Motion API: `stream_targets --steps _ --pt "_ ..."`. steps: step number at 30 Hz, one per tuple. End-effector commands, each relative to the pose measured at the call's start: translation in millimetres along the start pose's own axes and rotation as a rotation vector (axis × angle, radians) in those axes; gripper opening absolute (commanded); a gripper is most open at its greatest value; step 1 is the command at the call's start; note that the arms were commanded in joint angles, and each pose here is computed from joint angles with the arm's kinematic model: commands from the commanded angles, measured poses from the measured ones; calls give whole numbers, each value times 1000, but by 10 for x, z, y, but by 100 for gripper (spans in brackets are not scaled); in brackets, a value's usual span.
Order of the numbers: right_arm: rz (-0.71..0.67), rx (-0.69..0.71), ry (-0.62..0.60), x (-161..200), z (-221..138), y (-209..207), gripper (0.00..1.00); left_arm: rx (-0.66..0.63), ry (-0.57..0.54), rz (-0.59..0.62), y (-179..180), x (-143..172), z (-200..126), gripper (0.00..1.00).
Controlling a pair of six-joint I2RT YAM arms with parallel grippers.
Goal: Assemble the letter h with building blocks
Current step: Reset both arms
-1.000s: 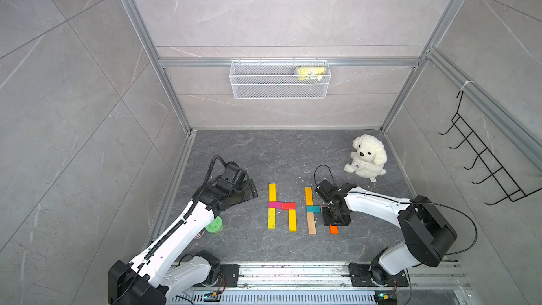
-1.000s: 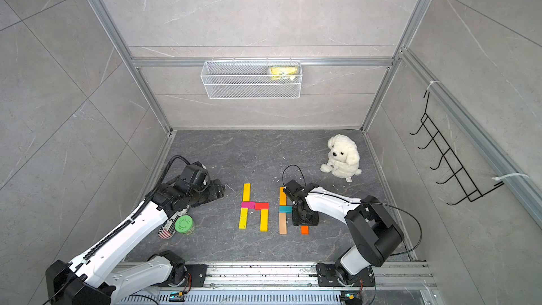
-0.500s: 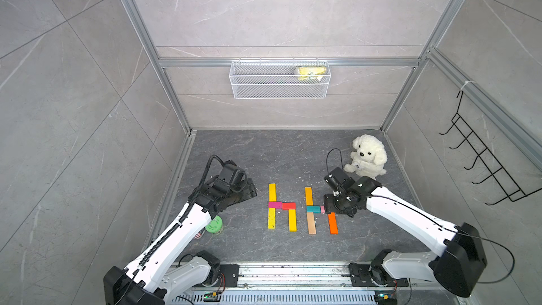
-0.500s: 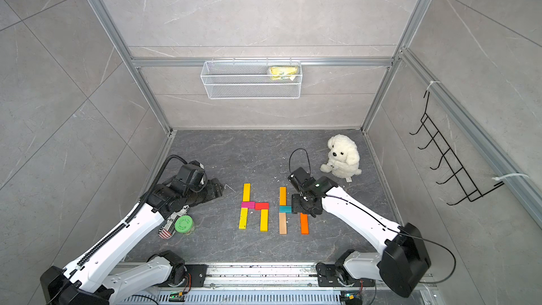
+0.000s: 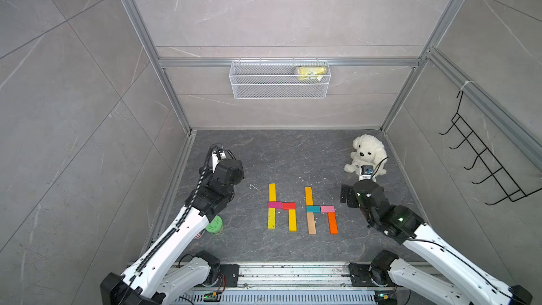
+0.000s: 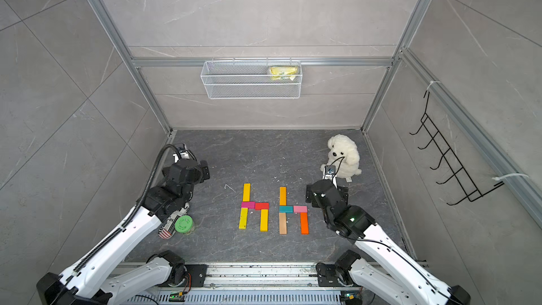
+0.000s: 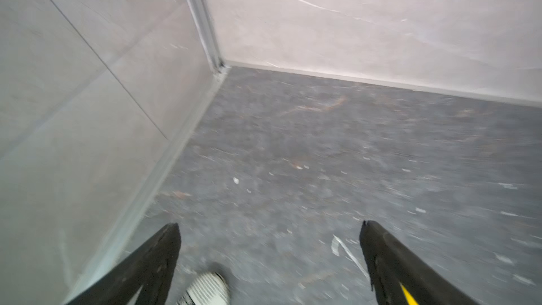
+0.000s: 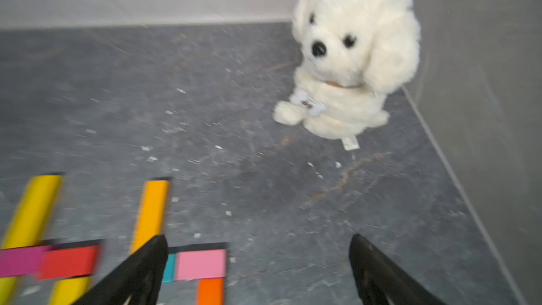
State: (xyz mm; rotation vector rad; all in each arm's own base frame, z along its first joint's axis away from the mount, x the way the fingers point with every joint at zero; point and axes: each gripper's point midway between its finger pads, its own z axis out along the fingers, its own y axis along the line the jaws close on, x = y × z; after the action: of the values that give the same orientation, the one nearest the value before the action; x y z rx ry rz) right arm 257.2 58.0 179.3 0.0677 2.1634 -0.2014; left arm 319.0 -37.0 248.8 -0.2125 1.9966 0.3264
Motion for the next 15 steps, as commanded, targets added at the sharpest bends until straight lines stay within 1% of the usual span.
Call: stream_targets --steps 1,2,4,5,6,7,9,10,12,15 --pt "95 322 -246 -209 -30 -541 100 -265 -107 -50 527 -80 315 100" --pt "113 381 -289 -144 -39 -657 100 -279 -77 -126 690 84 443 100" --pt "69 386 -382 -100 -16 -678 100 -310 -22 -281 983 419 647 100" --pt "69 396 -413 -48 -15 -714 100 -324 6 -322 1094 585 742 100" --pt "93 437 -428 23 -19 -796 100 -340 27 -332 1168 712 806 100" --pt "88 456 -422 63 -7 -836 100 -354 39 -322 1210 799 848 100" --pt "9 434 -353 165 118 -787 100 -343 40 -257 1200 945 923 100" --pt "-3 425 -318 220 176 -773 100 -331 28 -236 1183 986 939 100" --pt "9 324 -246 329 370 -655 100 -297 -14 -234 1136 1031 958 100" --pt "69 259 -166 378 560 -647 100 -248 -69 -240 1053 1018 1027 100"
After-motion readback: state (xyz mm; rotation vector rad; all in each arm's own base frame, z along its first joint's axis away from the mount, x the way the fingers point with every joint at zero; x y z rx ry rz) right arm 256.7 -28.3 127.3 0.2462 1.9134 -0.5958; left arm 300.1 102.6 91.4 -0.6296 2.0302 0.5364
